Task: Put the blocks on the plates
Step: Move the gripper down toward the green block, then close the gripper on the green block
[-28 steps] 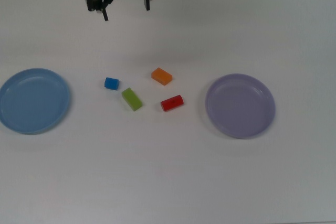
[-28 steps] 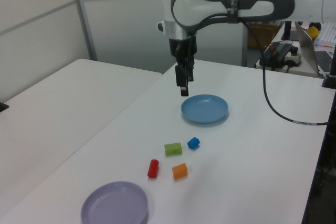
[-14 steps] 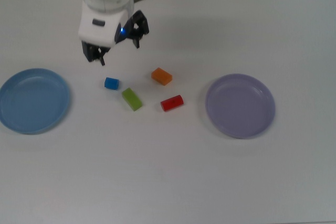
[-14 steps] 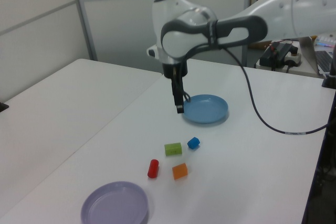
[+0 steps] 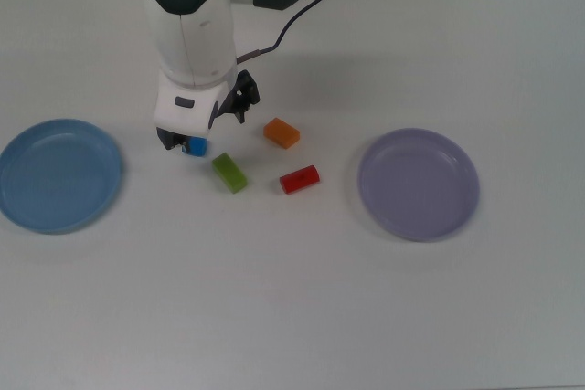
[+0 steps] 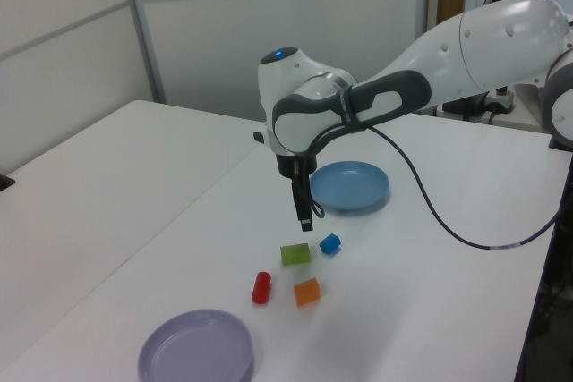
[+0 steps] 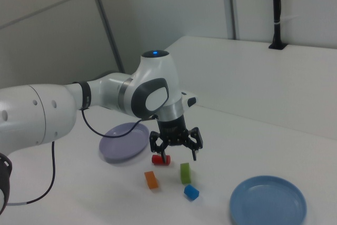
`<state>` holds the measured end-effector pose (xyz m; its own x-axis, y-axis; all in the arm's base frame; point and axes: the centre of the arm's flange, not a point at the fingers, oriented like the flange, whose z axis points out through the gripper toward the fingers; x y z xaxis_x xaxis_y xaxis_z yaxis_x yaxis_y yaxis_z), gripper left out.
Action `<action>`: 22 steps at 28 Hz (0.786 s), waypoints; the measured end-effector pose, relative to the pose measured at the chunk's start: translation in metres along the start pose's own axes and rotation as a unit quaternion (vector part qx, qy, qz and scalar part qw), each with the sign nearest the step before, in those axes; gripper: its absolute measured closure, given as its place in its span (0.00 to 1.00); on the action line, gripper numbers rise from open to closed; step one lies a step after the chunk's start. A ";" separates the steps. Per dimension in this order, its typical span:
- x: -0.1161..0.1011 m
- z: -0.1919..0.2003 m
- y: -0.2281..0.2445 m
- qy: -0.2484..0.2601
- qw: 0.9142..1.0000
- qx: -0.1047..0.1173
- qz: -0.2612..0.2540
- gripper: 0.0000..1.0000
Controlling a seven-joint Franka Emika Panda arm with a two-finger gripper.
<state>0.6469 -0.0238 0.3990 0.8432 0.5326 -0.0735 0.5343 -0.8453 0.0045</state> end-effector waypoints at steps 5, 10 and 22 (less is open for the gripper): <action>-0.001 0.017 0.000 -0.010 1.000 -0.004 -0.005 0.00; 0.003 0.038 0.001 -0.014 1.000 -0.008 -0.009 0.00; 0.018 0.069 -0.003 -0.008 1.000 -0.011 0.004 0.02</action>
<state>0.6563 -0.0148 0.3293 0.8460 0.5257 -0.0890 0.5296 -0.8478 0.0265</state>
